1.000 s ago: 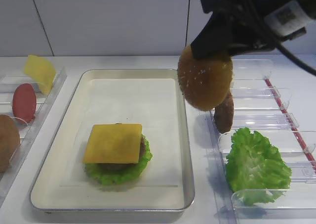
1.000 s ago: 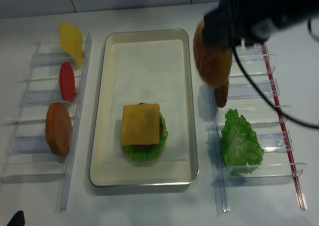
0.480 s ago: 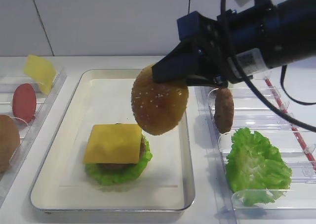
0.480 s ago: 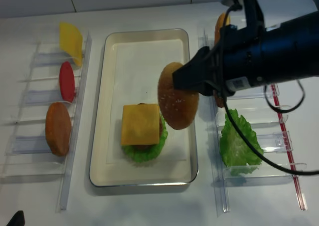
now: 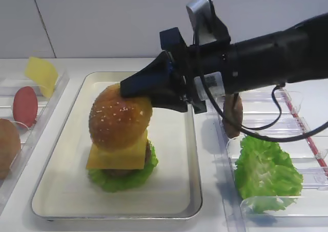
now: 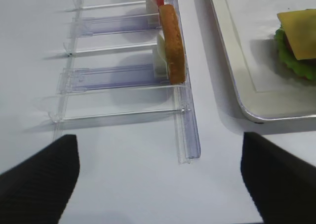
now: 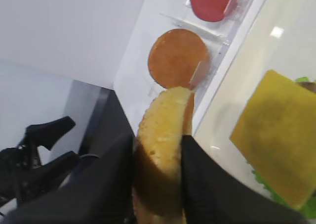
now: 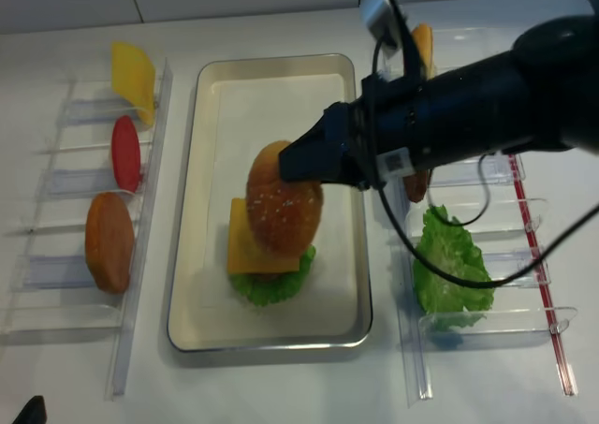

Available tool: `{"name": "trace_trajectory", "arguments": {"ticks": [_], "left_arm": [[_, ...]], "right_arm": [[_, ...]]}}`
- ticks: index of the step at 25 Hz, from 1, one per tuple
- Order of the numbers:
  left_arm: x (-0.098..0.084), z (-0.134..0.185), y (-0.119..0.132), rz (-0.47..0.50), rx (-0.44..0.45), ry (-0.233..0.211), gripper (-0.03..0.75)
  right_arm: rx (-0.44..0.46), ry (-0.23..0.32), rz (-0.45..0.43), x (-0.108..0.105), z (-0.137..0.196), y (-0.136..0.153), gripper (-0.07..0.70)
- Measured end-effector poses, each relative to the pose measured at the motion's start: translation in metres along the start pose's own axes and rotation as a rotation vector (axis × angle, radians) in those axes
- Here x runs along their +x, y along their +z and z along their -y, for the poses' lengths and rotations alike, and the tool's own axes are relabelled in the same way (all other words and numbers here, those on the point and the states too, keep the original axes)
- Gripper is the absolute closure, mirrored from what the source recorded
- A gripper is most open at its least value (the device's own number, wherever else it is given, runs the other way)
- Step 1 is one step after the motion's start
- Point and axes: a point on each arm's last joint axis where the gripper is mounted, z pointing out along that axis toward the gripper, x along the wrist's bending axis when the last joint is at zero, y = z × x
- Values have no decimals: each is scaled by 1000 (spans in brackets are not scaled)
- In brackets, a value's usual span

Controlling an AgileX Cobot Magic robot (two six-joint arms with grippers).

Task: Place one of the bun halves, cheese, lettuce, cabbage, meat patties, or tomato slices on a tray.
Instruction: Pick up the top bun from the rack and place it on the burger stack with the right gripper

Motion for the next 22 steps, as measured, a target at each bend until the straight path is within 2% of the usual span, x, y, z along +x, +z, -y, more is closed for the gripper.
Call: {"name": "trace_trajectory", "arguments": {"ticks": [4, 8, 11, 17, 22], "left_arm": [[0, 0, 0, 0, 0, 0, 82], [0, 0, 0, 0, 0, 0, 82], [0, 0, 0, 0, 0, 0, 82], [0, 0, 0, 0, -2, 0, 82], [0, 0, 0, 0, -2, 0, 82]], "right_arm": [[-4, 88, -101, -17, -2, 13, 382], [18, 156, -93, -40, 0, 24, 383], [27, 175, -83, -50, 2, 29, 383], [21, 177, -48, -63, -2, 35, 383], [16, 239, -50, -69, -11, 41, 383]]}}
